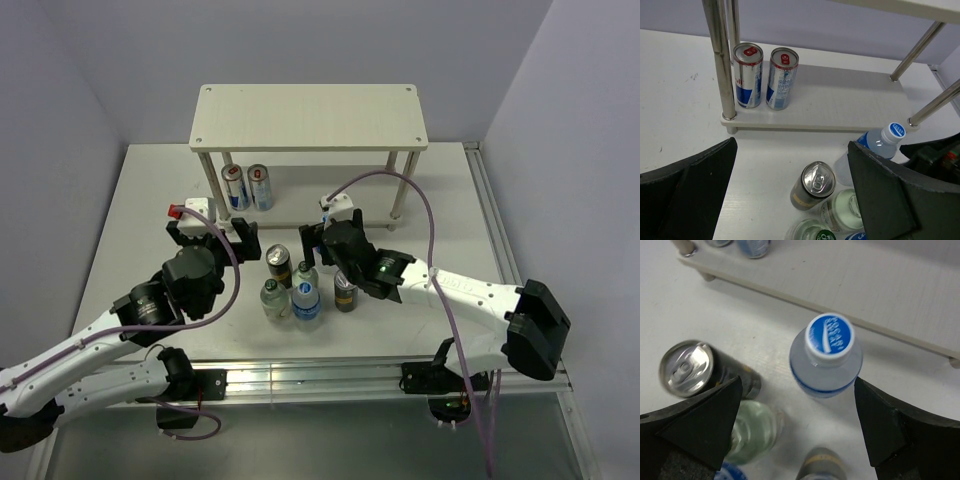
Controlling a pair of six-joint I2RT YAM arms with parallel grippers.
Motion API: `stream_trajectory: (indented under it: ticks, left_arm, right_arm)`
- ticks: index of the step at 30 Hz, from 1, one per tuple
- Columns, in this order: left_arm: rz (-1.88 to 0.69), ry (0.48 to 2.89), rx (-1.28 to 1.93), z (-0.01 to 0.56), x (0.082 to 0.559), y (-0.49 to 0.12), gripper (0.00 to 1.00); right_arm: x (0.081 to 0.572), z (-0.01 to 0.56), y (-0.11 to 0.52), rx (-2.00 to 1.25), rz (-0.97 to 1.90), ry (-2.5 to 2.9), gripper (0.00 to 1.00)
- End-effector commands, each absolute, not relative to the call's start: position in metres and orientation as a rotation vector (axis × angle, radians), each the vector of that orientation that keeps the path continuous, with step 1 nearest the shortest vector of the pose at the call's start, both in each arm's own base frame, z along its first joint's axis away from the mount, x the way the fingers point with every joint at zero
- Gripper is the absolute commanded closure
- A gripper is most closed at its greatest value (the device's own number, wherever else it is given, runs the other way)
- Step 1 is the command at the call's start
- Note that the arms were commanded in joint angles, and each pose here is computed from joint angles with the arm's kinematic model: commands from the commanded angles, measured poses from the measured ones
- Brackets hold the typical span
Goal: Place and organize the beverage onto the shelf
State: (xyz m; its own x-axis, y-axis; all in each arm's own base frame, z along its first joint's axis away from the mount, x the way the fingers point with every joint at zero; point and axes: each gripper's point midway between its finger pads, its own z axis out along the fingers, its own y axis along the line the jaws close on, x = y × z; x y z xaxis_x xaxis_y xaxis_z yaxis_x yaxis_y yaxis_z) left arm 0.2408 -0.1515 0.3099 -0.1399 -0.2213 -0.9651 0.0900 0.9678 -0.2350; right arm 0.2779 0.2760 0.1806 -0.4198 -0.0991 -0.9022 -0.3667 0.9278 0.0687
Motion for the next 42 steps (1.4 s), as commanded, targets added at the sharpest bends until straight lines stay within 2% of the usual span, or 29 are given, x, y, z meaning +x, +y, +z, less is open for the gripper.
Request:
stream_trajectory:
  ticks: [1, 18, 22, 25, 26, 27, 28, 29, 30, 35, 42]
  left_arm:
    - [-0.327, 1.645, -0.141, 0.323, 0.239, -0.151, 0.01]
    - [-0.304, 1.655, -0.125, 0.316, 0.243, -0.156, 0.01]
    - [-0.295, 1.657, -0.126, 0.315, 0.244, -0.156, 0.01]
    - [-0.291, 1.659, -0.125, 0.314, 0.244, -0.156, 0.01]
    - [-0.288, 1.659, -0.124, 0.313, 0.244, -0.156, 0.01]
    - [-0.283, 1.661, -0.125, 0.313, 0.245, -0.156, 0.01]
    - [-0.278, 1.662, -0.125, 0.312, 0.245, -0.156, 0.01]
    - [-0.274, 1.664, -0.124, 0.311, 0.245, -0.156, 0.01]
    - [-0.274, 1.665, -0.124, 0.311, 0.245, -0.156, 0.01]
    - [-0.277, 1.660, -0.131, 0.313, 0.245, -0.155, 0.01]
    - [-0.295, 1.650, -0.142, 0.313, 0.243, -0.152, 0.01]
  right_arm:
    - [0.301, 0.200, 0.279, -0.221, 0.304, 1.956, 0.00]
    - [0.334, 0.161, 0.269, -0.075, 0.192, 1.963, 0.00]
    - [0.338, 0.150, 0.263, -0.042, 0.170, 1.946, 0.07]
    - [0.341, 0.149, 0.260, -0.014, 0.172, 1.916, 0.36]
    - [0.342, 0.150, 0.259, -0.009, 0.171, 1.906, 0.56]
    - [0.342, 0.152, 0.259, -0.010, 0.173, 1.901, 0.64]
    - [0.341, 0.154, 0.258, -0.007, 0.169, 1.898, 0.81]
    - [0.341, 0.155, 0.256, -0.004, 0.167, 1.899, 0.92]
    - [0.341, 0.162, 0.254, 0.006, 0.164, 1.887, 0.99]
    - [0.338, 0.200, 0.246, 0.017, 0.167, 1.841, 1.00]
    - [0.347, 0.285, 0.233, 0.089, 0.163, 1.679, 1.00]
